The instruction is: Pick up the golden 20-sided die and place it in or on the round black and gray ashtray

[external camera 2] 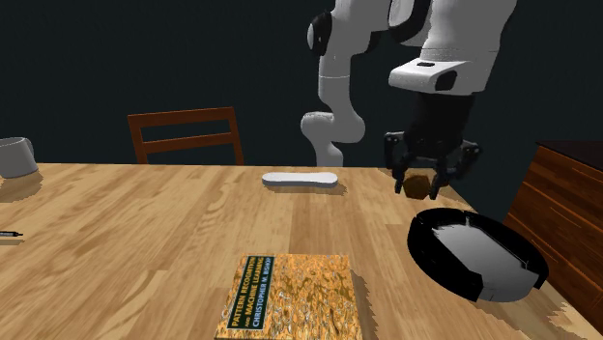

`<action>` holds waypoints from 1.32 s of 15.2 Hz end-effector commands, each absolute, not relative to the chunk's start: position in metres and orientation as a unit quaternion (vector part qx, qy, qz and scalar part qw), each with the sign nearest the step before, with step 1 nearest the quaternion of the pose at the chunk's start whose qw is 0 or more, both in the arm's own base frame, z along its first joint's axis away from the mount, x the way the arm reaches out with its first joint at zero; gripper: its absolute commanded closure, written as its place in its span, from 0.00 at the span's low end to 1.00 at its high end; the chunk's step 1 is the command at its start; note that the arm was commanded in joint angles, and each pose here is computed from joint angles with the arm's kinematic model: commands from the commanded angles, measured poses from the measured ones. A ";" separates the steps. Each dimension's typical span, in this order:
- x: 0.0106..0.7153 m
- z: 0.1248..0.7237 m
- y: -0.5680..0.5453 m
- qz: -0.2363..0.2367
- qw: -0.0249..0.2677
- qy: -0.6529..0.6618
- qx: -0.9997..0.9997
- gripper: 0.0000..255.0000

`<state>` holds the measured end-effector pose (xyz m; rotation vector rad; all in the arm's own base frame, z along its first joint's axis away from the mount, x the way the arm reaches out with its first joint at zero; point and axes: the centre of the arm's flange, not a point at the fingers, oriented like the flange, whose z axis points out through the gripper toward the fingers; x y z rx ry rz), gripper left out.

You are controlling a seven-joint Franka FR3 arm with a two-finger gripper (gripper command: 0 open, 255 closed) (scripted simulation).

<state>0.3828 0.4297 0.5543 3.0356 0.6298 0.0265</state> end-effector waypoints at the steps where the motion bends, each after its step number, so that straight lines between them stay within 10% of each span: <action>1: 0.368 0.556 0.451 0.009 0.020 0.202 0.979 1.00; 20: 0.312 0.492 0.529 0.009 0.020 0.202 0.979 1.00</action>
